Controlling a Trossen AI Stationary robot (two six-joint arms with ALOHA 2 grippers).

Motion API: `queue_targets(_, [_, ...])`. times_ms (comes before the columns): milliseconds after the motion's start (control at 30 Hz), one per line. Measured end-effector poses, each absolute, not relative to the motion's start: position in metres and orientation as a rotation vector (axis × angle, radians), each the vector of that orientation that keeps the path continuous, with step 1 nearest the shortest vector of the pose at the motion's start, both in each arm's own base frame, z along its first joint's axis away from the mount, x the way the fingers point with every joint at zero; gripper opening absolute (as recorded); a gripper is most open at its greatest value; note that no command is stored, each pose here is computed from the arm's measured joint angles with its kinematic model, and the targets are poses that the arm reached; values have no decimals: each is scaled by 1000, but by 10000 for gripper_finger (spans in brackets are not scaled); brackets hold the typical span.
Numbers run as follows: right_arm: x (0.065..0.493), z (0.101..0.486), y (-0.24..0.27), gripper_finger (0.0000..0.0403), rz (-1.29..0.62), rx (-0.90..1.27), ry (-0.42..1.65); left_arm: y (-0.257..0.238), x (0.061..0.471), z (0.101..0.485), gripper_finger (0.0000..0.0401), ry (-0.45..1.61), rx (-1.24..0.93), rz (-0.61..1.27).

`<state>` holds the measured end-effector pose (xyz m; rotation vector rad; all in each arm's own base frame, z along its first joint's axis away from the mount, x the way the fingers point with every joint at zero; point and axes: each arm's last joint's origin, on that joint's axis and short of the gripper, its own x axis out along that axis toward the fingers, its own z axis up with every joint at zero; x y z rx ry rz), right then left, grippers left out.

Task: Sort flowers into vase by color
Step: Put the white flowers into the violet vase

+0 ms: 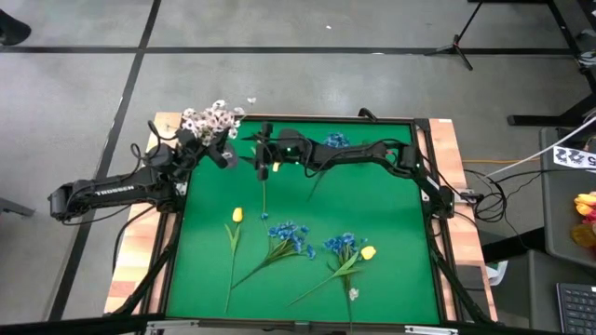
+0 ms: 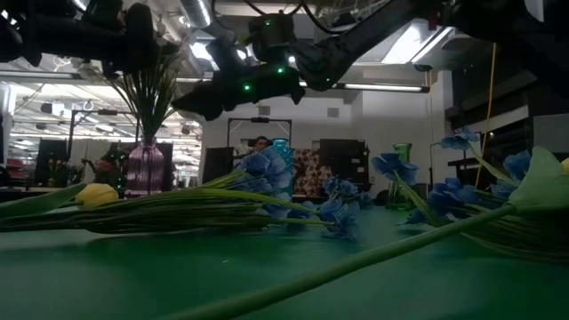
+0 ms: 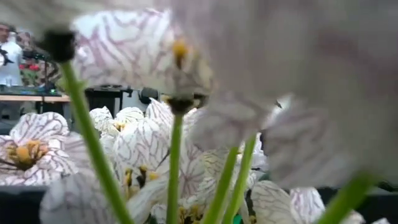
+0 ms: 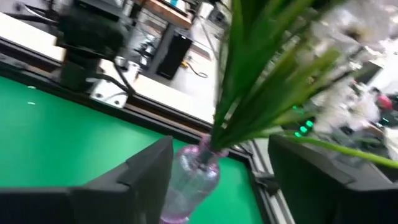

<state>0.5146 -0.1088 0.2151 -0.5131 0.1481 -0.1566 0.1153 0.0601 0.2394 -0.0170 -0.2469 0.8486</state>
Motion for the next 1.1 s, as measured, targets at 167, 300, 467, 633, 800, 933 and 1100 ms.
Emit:
queue_targets(167, [515, 216, -110, 292, -203, -505, 144, 61, 118, 238, 244, -244, -42, 842])
queue_targets(300, [517, 211, -111, 293, -220, -467, 105, 62, 120, 240, 244, -282, -50, 833])
queue_targets(467, [518, 203, -111, 294, -221, -459, 136, 62, 123, 244, 244, -329, -51, 792])
queue_targets(633, [520, 200, -112, 294, -230, -406, 101, 64, 127, 241, 244, -310, -55, 791])
queue_targets(800, [523, 188, -112, 294, -227, -360, 82, 65, 131, 239, 244, -316, -76, 788])
queue_targets(933, [523, 188, -112, 294, -235, -358, 75, 65, 133, 240, 244, -338, -84, 761])
queue_targets(1100, [523, 197, -112, 294, -248, -367, -25, 66, 136, 240, 244, -345, -98, 733])
